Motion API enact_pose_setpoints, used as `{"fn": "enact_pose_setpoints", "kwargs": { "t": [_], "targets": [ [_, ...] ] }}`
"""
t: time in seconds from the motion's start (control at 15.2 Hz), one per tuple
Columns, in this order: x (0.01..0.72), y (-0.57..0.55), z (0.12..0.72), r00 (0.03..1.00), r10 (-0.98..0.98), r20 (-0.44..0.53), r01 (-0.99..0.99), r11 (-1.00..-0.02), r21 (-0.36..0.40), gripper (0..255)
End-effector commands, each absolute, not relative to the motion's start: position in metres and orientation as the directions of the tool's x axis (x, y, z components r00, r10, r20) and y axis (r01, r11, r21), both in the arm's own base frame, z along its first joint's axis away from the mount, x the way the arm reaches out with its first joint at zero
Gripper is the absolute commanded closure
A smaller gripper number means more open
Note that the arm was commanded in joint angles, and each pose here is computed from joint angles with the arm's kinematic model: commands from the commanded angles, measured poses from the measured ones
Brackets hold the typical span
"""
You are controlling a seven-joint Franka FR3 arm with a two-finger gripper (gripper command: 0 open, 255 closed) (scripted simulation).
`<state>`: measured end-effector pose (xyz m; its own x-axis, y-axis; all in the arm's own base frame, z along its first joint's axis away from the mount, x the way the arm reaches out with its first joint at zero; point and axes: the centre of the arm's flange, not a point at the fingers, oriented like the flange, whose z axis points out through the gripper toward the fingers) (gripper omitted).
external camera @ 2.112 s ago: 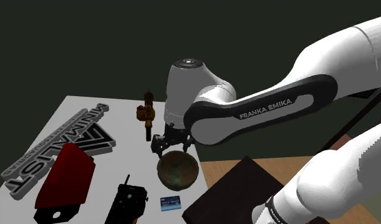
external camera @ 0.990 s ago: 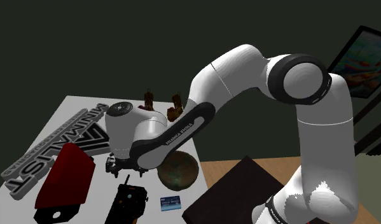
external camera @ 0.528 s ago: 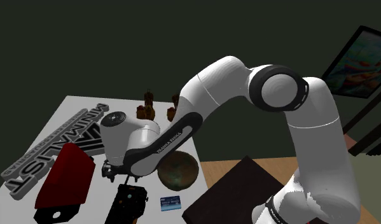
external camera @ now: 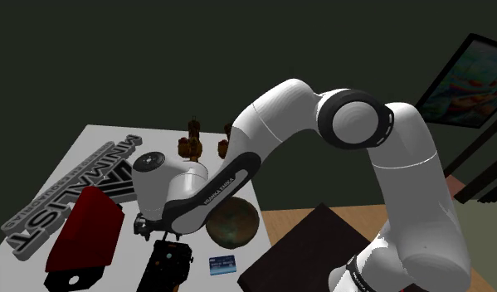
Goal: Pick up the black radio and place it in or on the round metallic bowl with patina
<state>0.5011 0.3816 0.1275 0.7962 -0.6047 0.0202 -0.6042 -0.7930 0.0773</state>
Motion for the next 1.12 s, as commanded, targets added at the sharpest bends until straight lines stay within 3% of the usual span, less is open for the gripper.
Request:
{"fn": "enact_pose_setpoints", "kwargs": {
  "t": [0.0,0.07,0.13,1.06],
  "targets": [
    [0.501,0.382,0.127,0.796,-0.605,0.020,-0.604,-0.793,0.077,0],
    [0.501,0.382,0.127,0.796,-0.605,0.020,-0.604,-0.793,0.077,0],
    [0.501,0.382,0.127,0.796,-0.605,0.020,-0.604,-0.793,0.077,255],
    [0.501,0.382,0.154,0.796,-0.605,0.020,-0.604,-0.793,0.077,255]
  ]
}}
